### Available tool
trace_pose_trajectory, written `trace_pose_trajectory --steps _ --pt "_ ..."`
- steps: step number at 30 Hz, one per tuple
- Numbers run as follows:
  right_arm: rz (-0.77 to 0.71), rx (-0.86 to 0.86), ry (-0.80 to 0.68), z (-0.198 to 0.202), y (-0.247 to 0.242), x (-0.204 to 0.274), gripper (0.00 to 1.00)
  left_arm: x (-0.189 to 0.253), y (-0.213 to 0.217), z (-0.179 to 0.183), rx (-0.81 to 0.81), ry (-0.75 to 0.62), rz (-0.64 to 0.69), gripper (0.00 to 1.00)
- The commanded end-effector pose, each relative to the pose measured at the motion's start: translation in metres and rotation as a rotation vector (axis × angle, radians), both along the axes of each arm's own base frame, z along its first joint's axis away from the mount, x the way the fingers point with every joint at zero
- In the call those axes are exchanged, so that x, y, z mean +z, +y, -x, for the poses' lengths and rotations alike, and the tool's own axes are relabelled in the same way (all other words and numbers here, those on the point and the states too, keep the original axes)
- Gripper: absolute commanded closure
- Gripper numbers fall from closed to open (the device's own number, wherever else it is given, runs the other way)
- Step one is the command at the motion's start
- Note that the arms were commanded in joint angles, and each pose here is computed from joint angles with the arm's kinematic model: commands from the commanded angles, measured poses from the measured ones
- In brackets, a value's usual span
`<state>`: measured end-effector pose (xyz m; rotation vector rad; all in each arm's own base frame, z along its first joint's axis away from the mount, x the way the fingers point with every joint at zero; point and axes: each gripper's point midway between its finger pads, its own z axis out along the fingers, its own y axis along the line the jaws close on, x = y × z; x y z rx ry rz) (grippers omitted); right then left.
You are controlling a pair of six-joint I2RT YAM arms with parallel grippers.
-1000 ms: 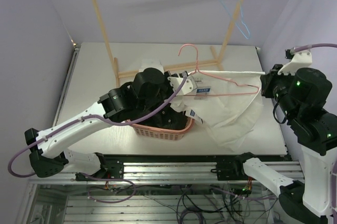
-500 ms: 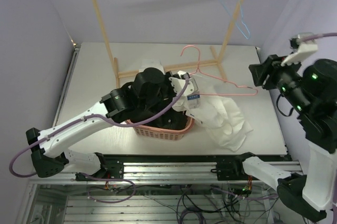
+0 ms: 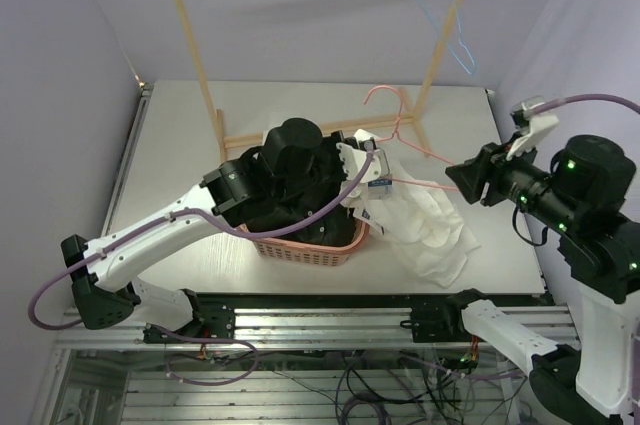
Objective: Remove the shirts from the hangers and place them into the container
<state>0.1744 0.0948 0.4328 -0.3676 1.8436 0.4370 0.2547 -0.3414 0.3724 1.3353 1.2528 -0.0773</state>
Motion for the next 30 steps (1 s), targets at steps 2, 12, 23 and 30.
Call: trace_pose_trajectory --steps 2,12,23,30 --pt "0.028 0.065 0.047 0.001 0.009 -0.019 0.57 0.048 0.010 0.013 -0.044 -0.045 0.104 0.93" --pt "0.037 0.064 0.036 -0.001 0.009 -0.017 0.57 0.048 0.012 0.018 -0.058 -0.032 0.094 0.93" --pt "0.055 0.022 0.019 -0.011 0.003 -0.011 0.56 0.039 0.015 0.026 -0.083 0.009 0.077 0.93" --pt "0.056 0.067 0.033 -0.012 0.011 -0.017 0.60 0.039 0.019 0.026 -0.071 0.002 0.081 0.93"
